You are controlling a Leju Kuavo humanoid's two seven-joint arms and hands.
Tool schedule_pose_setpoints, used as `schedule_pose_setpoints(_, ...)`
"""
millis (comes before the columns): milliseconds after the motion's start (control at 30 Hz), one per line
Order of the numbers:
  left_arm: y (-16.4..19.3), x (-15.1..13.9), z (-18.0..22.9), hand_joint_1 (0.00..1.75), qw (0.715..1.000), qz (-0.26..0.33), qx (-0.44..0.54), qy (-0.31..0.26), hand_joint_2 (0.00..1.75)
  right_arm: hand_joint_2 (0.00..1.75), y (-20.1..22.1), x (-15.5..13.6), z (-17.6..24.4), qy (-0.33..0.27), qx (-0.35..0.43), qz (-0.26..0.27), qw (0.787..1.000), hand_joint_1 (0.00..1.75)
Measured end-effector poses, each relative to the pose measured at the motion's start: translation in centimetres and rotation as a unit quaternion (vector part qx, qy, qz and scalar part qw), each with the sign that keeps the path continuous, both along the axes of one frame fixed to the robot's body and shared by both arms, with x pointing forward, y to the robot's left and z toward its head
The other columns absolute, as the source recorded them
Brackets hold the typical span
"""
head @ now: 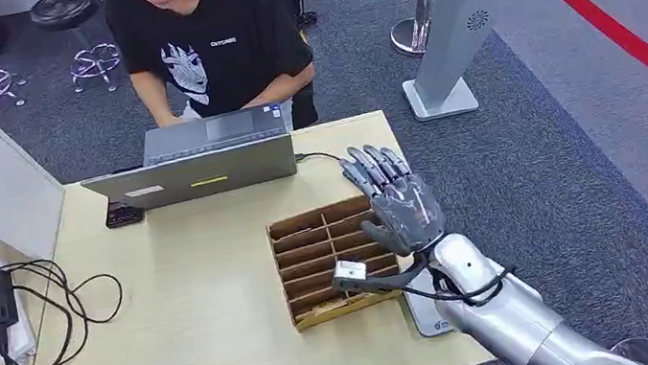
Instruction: Pass the card to the sensor for recognition and then transmit it.
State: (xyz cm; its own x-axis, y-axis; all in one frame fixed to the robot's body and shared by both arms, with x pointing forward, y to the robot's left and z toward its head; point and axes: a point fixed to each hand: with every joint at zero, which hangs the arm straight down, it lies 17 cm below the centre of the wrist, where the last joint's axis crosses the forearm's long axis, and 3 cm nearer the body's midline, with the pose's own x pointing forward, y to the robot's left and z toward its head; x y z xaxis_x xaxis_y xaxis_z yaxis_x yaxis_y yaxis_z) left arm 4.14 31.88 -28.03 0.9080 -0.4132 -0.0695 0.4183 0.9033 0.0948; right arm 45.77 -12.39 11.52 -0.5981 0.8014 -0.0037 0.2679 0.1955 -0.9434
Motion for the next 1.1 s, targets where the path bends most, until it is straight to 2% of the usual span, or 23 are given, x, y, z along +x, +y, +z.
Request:
schedule_pose_setpoints(467,0.0,0.0,0.0,0.0,1.0,-0.003,0.0,0.001,1.75,1.75,-0.1,0.9,-2.5,0.034,-0.014,-0.012,0.999,0.0)
schedule_pose_setpoints(1100,0.0,0.0,0.0,0.0,1.0,-0.006,0.0,0.001,1.75,1.75,-0.4,2.1,-2.9,0.046,-0.015,-0.022,0.999,0.0)
